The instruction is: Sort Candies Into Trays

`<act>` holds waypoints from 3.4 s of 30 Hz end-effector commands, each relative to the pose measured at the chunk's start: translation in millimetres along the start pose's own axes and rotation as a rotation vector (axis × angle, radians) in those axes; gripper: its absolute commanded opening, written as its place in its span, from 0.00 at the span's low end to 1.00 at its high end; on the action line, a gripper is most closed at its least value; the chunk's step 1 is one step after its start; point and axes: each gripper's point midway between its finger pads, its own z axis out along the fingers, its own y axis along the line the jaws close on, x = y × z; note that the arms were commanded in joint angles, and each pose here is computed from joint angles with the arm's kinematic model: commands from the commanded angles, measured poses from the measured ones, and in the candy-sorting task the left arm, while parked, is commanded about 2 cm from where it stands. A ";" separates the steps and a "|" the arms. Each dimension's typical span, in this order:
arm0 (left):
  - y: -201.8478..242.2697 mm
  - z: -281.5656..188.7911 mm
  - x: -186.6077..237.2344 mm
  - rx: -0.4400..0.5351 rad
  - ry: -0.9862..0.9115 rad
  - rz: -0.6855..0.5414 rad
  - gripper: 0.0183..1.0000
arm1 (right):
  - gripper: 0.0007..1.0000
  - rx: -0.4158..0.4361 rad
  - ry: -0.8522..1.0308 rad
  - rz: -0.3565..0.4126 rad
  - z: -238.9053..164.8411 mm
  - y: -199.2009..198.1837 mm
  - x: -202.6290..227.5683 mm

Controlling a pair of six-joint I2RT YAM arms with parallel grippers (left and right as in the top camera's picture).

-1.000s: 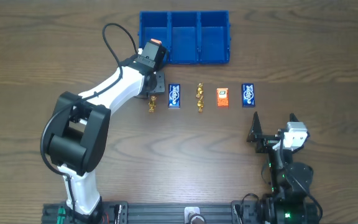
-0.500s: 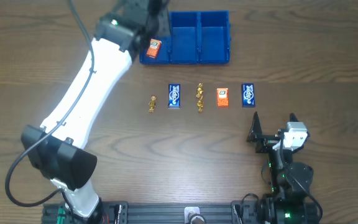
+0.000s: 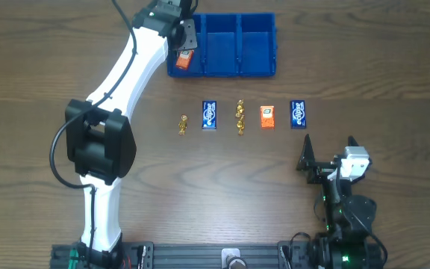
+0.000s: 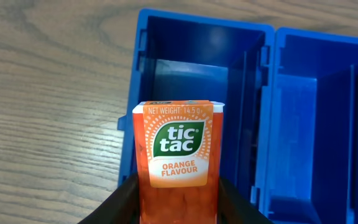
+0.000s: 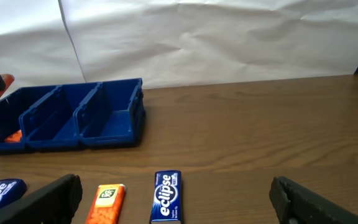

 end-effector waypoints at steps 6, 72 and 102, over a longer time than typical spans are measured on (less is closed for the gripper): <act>-3.5 3.8 2.1 0.016 0.012 0.034 0.58 | 1.00 -0.003 0.001 -0.009 0.0 0.7 1.8; -225.6 -4.9 192.5 0.163 0.167 0.206 0.27 | 1.00 -0.003 0.001 -0.009 0.0 0.7 1.8; -3.5 -21.2 12.8 0.040 -0.009 0.042 0.28 | 1.00 -0.003 0.001 -0.009 0.0 0.7 1.8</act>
